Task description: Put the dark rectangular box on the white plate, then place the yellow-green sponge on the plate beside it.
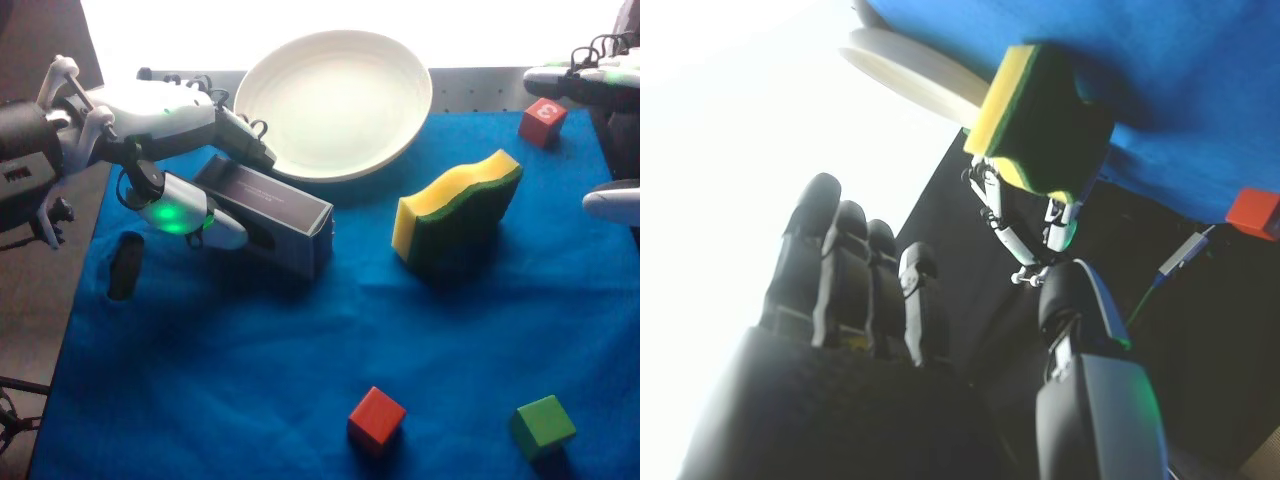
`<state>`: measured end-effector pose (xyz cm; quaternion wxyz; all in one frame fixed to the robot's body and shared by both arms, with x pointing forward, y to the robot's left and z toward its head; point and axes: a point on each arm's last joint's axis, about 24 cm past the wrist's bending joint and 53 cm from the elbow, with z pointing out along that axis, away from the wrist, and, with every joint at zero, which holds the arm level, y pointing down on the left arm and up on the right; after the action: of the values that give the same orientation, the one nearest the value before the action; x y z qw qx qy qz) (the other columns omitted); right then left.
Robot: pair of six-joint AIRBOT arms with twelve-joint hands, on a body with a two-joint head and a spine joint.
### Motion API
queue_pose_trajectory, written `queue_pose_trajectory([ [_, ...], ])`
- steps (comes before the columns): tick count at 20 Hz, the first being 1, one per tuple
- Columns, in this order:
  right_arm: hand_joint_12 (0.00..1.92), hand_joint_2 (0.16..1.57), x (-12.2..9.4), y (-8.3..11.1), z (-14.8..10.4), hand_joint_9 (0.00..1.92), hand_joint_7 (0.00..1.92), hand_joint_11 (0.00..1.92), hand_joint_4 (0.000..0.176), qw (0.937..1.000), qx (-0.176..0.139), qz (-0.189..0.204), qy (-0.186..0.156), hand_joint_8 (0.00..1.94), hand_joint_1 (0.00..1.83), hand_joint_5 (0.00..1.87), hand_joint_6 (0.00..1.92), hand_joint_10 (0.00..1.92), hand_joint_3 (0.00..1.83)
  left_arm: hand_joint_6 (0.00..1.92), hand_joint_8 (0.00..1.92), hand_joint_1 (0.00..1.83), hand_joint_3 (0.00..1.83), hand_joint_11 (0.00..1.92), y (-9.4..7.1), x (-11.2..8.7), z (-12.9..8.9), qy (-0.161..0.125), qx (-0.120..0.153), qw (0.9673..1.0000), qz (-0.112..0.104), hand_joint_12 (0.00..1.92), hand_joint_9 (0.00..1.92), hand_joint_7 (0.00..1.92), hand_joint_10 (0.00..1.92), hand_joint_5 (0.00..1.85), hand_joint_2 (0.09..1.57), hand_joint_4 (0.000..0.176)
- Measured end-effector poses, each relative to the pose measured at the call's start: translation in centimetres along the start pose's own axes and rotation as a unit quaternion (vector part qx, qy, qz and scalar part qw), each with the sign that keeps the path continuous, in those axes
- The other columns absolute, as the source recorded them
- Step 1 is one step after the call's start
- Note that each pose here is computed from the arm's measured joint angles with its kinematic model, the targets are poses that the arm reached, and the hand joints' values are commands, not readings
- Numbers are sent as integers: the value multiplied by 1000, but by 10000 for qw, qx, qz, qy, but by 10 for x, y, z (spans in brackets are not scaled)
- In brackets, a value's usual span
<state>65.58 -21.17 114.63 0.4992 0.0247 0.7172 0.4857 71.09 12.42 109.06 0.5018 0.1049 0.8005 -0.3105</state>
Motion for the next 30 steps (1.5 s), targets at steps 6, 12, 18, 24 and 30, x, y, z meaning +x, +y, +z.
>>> queue_pose_trajectory([
  [6,333,1236,0,0,0,232,163,219,32,10000,0,2,0,3,301,82,0,12,7,940,1024,1337,0,651,1,-5,-2,-67,8,10000,-52,1420,907,996,1189,928,1117,0],
  [12,341,1298,0,0,0,225,137,248,26,10000,4,2,1,2,151,87,3,2,3,761,941,1265,0,768,-2,-30,-9,-436,160,9986,-257,1341,1058,1115,777,1041,1072,0],
  [18,246,1304,0,-1,1,198,125,224,44,10000,8,1,-1,1,246,84,1,0,0,749,745,1265,0,831,-31,-126,-6,-1530,559,9866,-90,1476,1074,1193,969,1095,1042,0],
  [24,185,1295,7,-4,6,146,116,165,85,10000,-22,47,28,2,402,78,0,3,0,1063,740,1378,1,377,-12,-116,55,-1344,30,9901,-396,1323,939,1154,1095,911,1085,0],
  [30,206,1281,7,-9,8,214,198,243,45,9999,3,102,12,5,362,125,3,9,1,33,27,934,0,9,-4,-113,83,-1258,-256,9900,-579,1074,501,510,23,466,951,126],
])
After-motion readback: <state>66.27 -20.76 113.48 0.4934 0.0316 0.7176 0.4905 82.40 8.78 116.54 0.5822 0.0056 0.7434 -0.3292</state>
